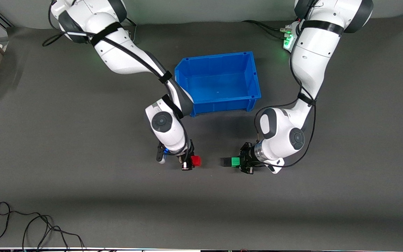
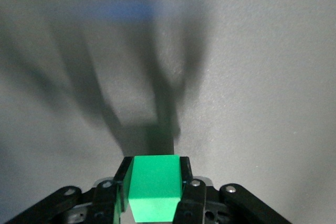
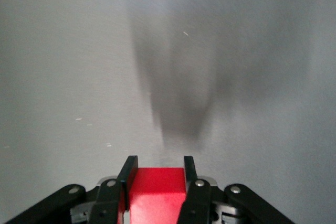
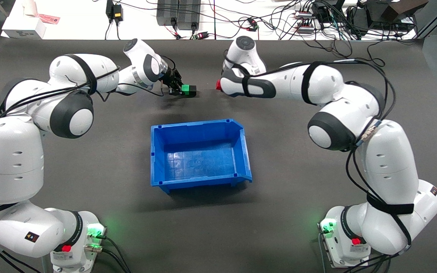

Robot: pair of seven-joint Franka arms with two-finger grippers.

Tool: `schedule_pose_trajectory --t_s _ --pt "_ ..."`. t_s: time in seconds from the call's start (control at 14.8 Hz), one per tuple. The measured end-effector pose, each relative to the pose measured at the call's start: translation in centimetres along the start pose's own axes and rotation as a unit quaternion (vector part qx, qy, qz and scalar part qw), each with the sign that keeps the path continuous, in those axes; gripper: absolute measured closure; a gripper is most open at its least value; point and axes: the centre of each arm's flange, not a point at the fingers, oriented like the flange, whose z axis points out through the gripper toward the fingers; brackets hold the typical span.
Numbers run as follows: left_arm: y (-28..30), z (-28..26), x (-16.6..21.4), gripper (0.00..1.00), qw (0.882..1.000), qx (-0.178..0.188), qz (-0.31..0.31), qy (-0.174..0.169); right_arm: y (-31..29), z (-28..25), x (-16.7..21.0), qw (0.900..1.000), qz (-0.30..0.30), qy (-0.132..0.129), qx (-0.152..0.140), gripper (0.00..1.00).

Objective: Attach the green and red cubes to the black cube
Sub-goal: 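Carry the red and green cubes toward the black cube with both grippers, then lower both cubes beside the black cube and press them against it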

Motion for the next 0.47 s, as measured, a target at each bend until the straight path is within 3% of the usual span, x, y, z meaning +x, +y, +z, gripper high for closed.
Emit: schedule_pose_trajectory --t_s 0.27,0.47 --pt "-0.7 0.7 -1.6 0.60 1.000 0.006 -0.006 -0.001 1.7 1.6 -1.8 0.998 0.016 0.031 -0.043 0.60" --pt "-1.4 1.3 -3.1 0.60 1.000 0.010 -0.009 -0.003 2.4 1.5 -2.7 0.998 0.028 0.037 -0.050 0.60"
